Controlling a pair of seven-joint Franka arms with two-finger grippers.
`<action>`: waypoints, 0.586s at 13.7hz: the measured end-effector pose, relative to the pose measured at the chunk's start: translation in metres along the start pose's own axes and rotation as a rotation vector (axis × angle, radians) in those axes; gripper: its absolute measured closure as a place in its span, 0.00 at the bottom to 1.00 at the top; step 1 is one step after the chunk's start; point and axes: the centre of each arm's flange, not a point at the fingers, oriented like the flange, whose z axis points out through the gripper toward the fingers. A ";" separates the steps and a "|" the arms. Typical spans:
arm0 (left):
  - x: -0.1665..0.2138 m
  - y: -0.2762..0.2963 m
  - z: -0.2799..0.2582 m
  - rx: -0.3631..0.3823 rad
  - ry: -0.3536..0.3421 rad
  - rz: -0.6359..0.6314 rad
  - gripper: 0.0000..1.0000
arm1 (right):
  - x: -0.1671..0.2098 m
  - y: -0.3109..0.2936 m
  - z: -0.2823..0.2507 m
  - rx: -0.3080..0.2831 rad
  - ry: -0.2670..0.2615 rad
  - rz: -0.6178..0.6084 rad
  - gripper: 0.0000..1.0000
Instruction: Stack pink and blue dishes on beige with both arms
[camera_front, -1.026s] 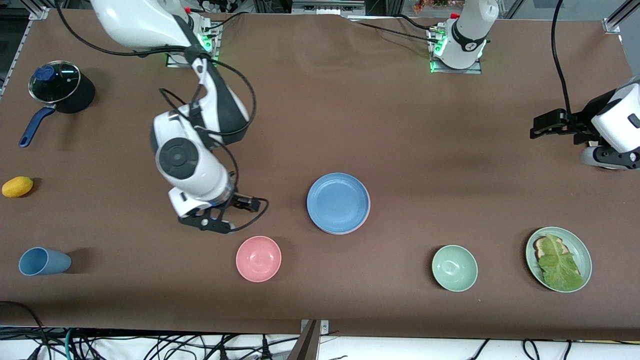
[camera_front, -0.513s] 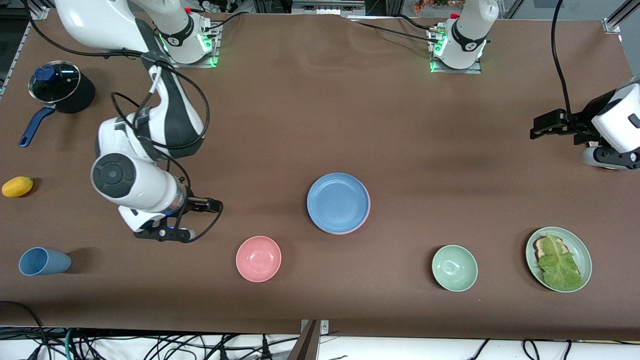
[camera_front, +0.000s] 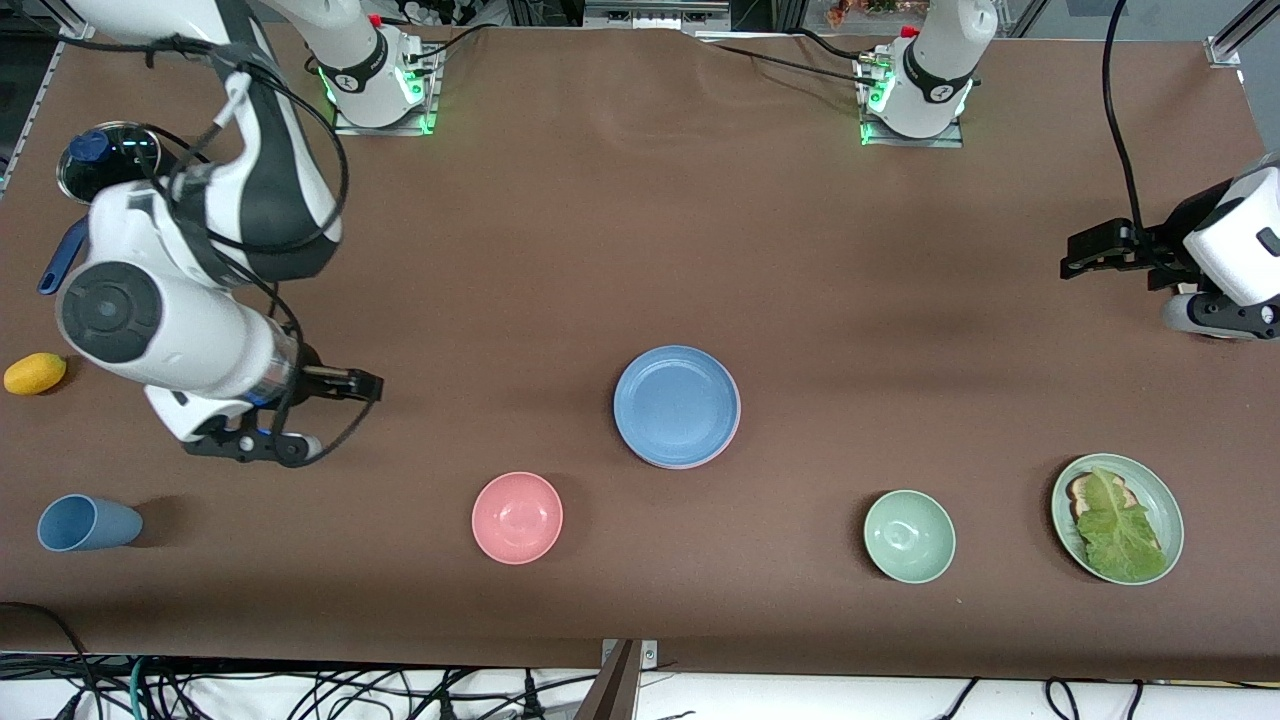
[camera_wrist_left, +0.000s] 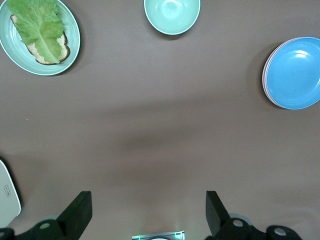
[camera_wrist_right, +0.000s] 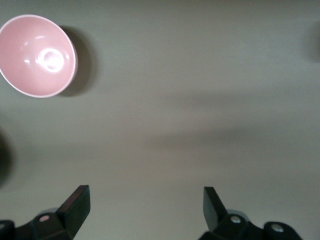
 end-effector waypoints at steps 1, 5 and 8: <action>0.000 0.000 0.000 0.000 0.000 0.000 0.00 | -0.004 0.008 -0.007 -0.007 -0.012 -0.008 0.00; 0.000 0.000 0.000 0.000 0.000 0.000 0.00 | -0.009 0.015 -0.015 -0.010 -0.029 -0.035 0.00; 0.000 0.000 0.000 0.000 0.000 0.000 0.00 | -0.014 0.003 -0.019 -0.005 -0.026 -0.057 0.00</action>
